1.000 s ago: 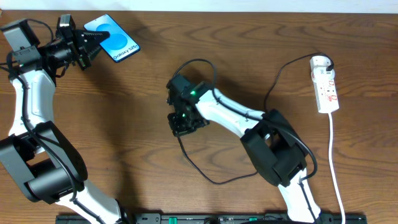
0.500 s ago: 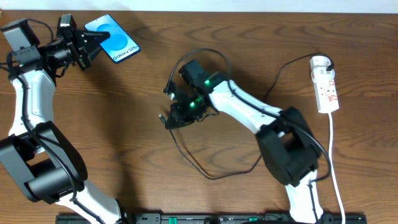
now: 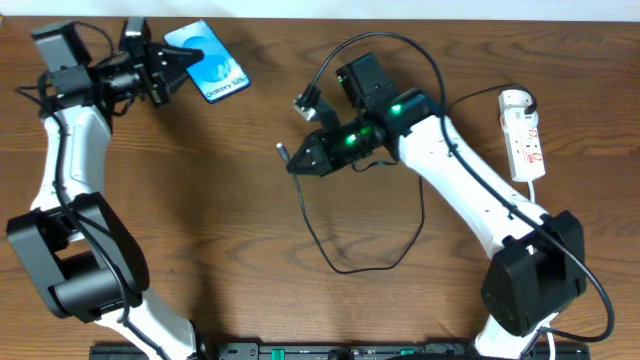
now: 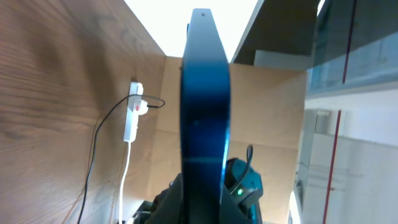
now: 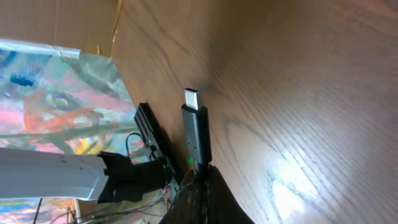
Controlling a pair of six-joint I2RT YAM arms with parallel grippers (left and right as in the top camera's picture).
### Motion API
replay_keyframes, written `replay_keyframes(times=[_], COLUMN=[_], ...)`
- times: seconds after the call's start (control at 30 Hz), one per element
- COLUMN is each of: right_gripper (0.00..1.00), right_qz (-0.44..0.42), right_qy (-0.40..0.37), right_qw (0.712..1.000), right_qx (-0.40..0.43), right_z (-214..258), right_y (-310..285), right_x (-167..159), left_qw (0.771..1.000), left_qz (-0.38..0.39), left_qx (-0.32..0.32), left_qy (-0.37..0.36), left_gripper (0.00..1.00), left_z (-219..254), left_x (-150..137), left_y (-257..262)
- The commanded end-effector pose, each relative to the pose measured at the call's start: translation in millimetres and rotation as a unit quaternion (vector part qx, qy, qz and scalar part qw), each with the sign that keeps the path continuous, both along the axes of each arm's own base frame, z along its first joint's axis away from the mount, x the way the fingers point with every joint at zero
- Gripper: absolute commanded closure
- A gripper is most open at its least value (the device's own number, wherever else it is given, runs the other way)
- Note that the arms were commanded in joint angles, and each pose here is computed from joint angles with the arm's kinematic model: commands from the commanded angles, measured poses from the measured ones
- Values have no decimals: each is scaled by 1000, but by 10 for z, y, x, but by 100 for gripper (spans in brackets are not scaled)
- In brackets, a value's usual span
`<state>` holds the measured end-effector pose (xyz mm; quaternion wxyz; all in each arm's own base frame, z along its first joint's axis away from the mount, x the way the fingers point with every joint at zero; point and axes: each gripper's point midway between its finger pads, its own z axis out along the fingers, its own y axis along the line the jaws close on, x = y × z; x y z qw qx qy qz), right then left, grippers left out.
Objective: Plug charger to phone and switch on socket
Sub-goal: 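Move the right gripper down toward the cable plug on the table, then grasp the black cable's USB-C plug and lift it with the right gripper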
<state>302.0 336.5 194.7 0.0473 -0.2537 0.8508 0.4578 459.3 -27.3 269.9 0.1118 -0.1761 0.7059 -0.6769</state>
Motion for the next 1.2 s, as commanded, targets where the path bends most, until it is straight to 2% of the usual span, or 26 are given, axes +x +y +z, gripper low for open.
replay_keyframes(times=[0.0, 0.2, 0.4, 1.17], right_gripper=[99, 99, 99, 99], right_qz=[26, 23, 32, 25], right_qy=[-5, -6, 5, -15], right_qw=[999, 998, 994, 993], right_qx=[44, 56, 108, 116], right_z=[178, 218, 384, 417], right_y=[-10, -37, -133, -159], right_x=[-60, -11, 35, 139], left_qw=[998, 995, 993, 991], left_qz=[-41, -68, -90, -95], left_qx=[0, 8, 10, 35], left_qy=[-42, -70, -79, -85], left_gripper=[93, 93, 93, 93], left_z=[169, 170, 170, 94], left_x=[-111, -141, -176, -134], left_y=[-207, -442, -636, -961])
